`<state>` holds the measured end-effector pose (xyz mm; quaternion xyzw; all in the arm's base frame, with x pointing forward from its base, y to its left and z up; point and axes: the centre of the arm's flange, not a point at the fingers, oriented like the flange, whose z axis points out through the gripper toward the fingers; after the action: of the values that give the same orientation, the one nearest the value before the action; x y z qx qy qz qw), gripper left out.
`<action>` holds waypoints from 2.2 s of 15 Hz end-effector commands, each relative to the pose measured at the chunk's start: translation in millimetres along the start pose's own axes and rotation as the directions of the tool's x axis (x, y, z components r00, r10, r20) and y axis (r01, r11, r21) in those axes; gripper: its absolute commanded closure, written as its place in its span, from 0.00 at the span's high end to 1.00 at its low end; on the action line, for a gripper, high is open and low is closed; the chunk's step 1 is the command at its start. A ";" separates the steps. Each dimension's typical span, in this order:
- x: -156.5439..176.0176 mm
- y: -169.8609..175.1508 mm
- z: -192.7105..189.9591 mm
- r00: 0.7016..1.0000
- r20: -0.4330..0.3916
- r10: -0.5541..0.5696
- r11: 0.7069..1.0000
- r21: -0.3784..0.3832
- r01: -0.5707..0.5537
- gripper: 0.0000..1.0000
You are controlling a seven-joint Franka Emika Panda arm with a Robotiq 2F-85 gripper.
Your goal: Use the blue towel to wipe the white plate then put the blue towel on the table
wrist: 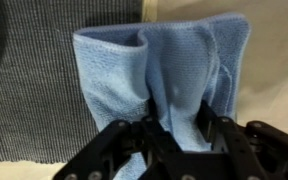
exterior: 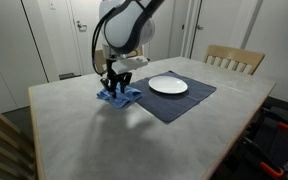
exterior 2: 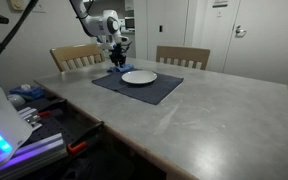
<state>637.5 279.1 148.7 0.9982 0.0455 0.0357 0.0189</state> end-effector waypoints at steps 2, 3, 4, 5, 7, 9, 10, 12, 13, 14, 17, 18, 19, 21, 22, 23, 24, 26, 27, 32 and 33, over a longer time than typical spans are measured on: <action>-7.2 7.6 4.4 0.999 0.051 -0.013 1.000 0.026 0.012 0.04; -7.3 7.3 2.1 0.998 0.055 -0.021 0.999 0.028 0.019 0.00; -7.4 7.0 -1.3 0.998 0.056 -0.020 1.000 0.024 0.019 0.00; -6.9 7.0 -5.9 0.998 0.055 -0.025 1.000 0.021 0.023 0.01; -6.6 6.9 -16.9 0.997 0.058 -0.047 0.999 0.019 0.046 0.02; -5.9 5.8 -32.4 0.996 0.063 -0.059 0.998 0.002 0.059 0.03; -4.6 4.8 -40.1 0.995 0.064 -0.071 0.997 0.000 0.072 0.03; -1.4 1.3 -61.3 0.994 0.062 -0.089 0.996 -0.013 0.090 0.03; 0.8 -0.2 -74.2 0.994 0.060 -0.095 0.995 -0.024 0.097 0.03; 1.9 -1.0 -85.4 0.993 0.058 -0.104 0.994 -0.033 0.106 0.03; 2.5 -0.6 -122.3 0.987 0.046 -0.152 0.988 -0.029 0.153 0.03; 2.3 1.2 -134.1 0.986 0.035 -0.163 0.986 -0.020 0.164 0.03; 2.5 4.0 -144.9 0.985 0.027 -0.169 0.985 -0.018 0.169 0.03; 4.9 15.1 -161.9 0.988 0.006 -0.157 0.987 -0.026 0.157 0.03; 6.8 23.1 -167.9 0.989 -0.003 -0.146 0.989 -0.027 0.146 0.03; 8.8 31.9 -172.4 0.991 -0.004 -0.130 0.991 -0.027 0.130 0.03; 10.5 42.0 -174.5 0.993 -0.004 -0.119 0.993 -0.027 0.119 0.03; 11.4 63.8 -173.0 0.995 0.022 -0.095 0.995 -0.039 0.095 0.03; 10.0 74.8 -170.7 0.996 0.041 -0.085 0.995 -0.048 0.087 0.03; -10.7 113.1 -148.8 0.989 0.134 -0.065 0.996 -0.059 0.073 0.03; -17.5 118.5 -140.9 0.988 0.146 -0.045 0.997 -0.054 0.054 0.03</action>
<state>646.7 185.7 299.8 0.9959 0.0710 -0.0154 0.0530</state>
